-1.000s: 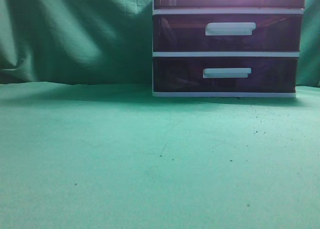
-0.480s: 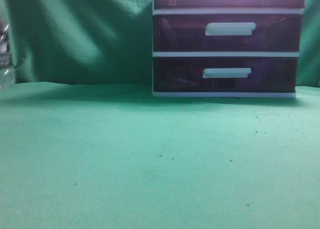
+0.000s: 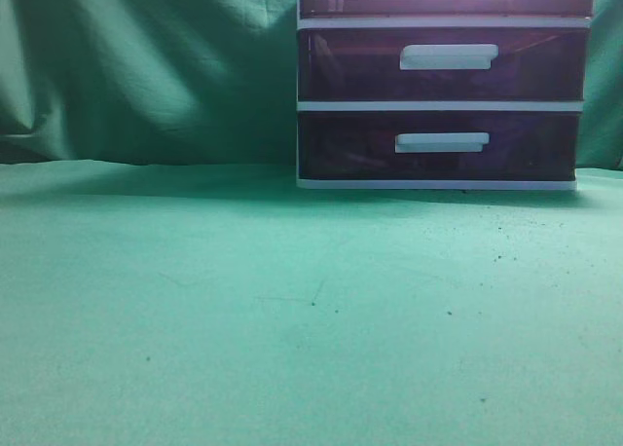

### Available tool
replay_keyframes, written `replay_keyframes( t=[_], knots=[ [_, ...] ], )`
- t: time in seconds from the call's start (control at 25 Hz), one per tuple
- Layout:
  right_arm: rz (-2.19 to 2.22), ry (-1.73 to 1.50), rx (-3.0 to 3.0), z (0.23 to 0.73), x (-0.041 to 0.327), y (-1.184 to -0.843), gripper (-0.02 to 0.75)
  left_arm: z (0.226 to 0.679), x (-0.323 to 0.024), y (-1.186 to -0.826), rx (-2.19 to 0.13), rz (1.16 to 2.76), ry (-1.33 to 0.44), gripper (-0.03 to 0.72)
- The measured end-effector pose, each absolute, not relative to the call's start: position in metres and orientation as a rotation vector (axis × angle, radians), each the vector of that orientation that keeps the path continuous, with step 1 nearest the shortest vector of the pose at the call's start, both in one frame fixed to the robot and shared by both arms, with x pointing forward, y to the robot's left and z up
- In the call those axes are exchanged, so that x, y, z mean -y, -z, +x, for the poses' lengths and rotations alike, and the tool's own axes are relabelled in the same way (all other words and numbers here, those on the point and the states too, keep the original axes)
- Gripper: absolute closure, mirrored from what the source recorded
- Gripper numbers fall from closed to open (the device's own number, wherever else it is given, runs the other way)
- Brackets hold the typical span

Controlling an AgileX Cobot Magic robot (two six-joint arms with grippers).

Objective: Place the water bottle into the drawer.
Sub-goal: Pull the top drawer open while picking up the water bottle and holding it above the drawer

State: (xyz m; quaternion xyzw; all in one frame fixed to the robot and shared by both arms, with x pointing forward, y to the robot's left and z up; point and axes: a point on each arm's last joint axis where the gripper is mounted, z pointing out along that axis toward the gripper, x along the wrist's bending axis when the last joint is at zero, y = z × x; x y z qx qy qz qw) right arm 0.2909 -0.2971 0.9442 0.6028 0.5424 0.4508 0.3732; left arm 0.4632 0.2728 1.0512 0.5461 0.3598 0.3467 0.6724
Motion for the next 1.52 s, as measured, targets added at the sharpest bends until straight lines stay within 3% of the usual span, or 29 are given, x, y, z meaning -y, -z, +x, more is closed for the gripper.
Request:
replay_keyframes(
  t=[0.36,0.6,0.88,1.16,1.48,1.52],
  knots=[
    [1.483,-1.209,-1.343,0.293,0.296,-0.951,0.738,0.447,-0.244,-1.114,-0.636,1.45,-0.656,0.419],
    [1.203,-1.577,-0.947,0.293,0.296,-0.993,0.738,0.441,-0.228,-1.137,-0.671,1.568,-0.495,0.419],
    [1.12,-1.61,-0.892,0.287,0.297,-1.037,0.738,0.436,-0.222,-1.134,-0.685,1.642,-0.393,0.419],
    [1.277,-1.424,-1.134,0.315,0.293,-1.095,0.738,0.433,-0.219,-1.135,-0.655,1.649,-0.347,0.419],
    [0.894,-0.858,-1.585,0.391,0.288,-1.143,0.738,0.433,-0.219,-1.135,-0.659,1.648,-0.344,0.419],
    [0.823,-0.779,-1.664,0.404,0.285,-1.142,0.703,0.433,-0.219,-1.135,-0.659,1.648,-0.344,0.419]
  ],
)
